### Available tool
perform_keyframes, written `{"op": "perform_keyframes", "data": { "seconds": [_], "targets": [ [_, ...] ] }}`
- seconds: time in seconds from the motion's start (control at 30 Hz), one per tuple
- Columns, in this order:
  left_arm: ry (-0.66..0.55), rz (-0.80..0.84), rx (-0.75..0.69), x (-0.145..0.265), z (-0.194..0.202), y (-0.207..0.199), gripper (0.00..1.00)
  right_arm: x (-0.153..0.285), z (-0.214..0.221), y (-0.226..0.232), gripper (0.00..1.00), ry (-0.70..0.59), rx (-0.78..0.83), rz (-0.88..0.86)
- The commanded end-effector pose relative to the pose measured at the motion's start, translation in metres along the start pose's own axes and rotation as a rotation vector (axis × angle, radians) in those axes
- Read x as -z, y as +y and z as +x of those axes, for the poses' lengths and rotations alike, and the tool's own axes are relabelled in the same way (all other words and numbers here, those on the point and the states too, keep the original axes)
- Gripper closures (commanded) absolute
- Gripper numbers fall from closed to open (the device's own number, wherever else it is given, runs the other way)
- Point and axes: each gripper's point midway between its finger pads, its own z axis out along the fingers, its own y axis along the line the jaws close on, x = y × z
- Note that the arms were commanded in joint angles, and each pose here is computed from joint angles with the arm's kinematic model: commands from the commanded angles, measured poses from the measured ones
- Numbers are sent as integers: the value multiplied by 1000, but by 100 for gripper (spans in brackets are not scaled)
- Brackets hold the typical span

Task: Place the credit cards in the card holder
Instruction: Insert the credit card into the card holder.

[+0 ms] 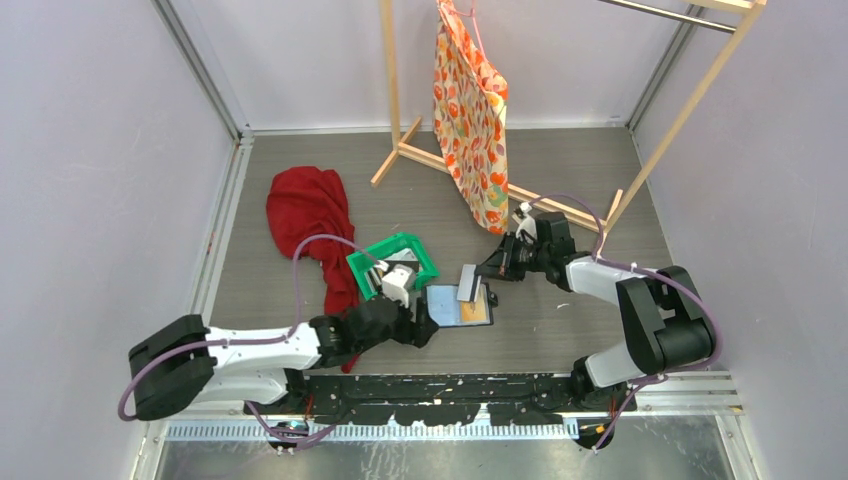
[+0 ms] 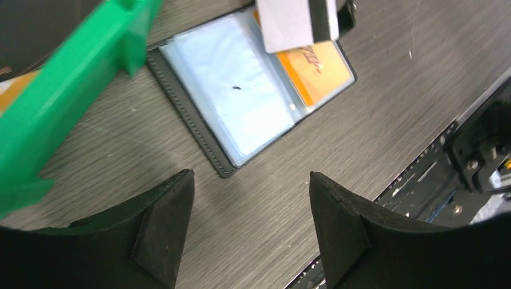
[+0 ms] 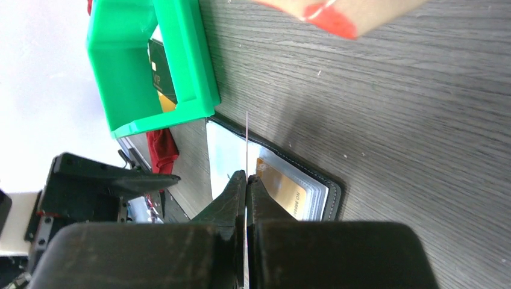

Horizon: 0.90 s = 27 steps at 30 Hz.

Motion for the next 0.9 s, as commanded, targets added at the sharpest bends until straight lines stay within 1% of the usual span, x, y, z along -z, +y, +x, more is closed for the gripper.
{"op": "perform_keyframes", "data": {
  "seconds": [0.0, 0.07, 0.13, 0.37, 0.53, 0.67, 0.87],
  "targets": [
    [-45, 18, 245, 5, -9, 7, 30, -3, -2, 5, 99, -19, 34, -24],
    [-62, 14, 326, 3, -11, 12, 31, -5, 2, 3, 99, -9, 44, -9],
    [-57, 19, 364, 1, -12, 11, 32, -7, 7, 0, 99, 7, 54, 11],
    [-16, 19, 419, -16, -10, 3, 35, -12, 19, -6, 99, 39, 40, 27],
    [30, -53, 453, -27, 2, 13, 39, -12, 29, -15, 99, 60, 3, 51],
    [69, -77, 475, -36, 11, 14, 44, -13, 36, -18, 99, 72, -24, 54],
    [108, -93, 507, -41, 22, 17, 55, -20, 44, -11, 99, 89, 2, 27]
  ]
}}
